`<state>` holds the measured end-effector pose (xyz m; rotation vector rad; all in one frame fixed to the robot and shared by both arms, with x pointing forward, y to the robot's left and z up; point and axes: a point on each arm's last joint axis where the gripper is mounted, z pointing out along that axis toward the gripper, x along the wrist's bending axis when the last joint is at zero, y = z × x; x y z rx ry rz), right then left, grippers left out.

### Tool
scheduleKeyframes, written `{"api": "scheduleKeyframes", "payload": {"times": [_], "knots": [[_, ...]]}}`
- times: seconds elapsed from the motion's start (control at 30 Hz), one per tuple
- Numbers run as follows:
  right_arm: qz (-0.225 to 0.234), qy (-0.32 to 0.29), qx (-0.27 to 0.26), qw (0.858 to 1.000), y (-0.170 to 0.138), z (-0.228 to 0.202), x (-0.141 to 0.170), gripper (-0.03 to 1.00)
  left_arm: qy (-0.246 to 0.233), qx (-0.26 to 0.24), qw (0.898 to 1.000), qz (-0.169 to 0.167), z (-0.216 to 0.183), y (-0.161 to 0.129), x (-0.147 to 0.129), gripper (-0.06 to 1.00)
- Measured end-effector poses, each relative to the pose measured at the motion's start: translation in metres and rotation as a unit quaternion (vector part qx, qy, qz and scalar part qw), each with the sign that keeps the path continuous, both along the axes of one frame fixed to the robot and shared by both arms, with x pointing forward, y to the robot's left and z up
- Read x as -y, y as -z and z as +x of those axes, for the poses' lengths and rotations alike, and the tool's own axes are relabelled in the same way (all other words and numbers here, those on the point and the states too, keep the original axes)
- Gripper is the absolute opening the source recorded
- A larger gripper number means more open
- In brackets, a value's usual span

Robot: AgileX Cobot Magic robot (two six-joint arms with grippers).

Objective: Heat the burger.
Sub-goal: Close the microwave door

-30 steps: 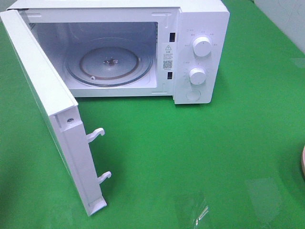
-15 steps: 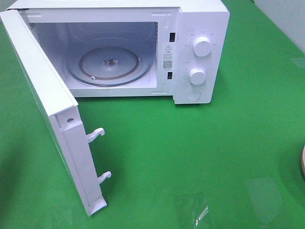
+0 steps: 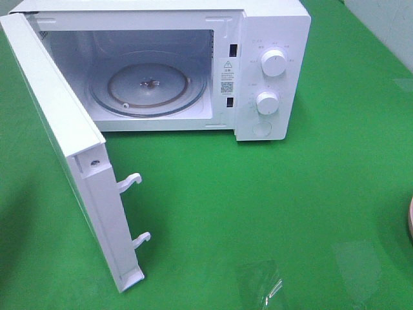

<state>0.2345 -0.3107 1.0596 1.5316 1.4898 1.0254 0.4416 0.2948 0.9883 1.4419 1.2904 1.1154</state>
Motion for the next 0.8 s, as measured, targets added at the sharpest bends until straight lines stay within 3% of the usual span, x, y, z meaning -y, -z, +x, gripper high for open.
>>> {"api": "scheduleKeyframes", "payload": {"times": [0.17,0.27,0.8], "knots": [[0.000,0.000,0.000,1.000,0.000,0.000,0.000,0.75,0.030,-0.014,0.999,-0.017,0.007,0.011,0.006,0.00],[0.000,0.000,0.000,1.000,0.000,0.000,0.000,0.75,0.081,-0.007,0.996,-0.023,0.013,0.018,0.016,0.00],[0.000,0.000,0.000,1.000,0.000,0.000,0.000,0.75,0.176,-0.025,0.984,-0.020,0.051,0.033,0.045,0.00]]}}
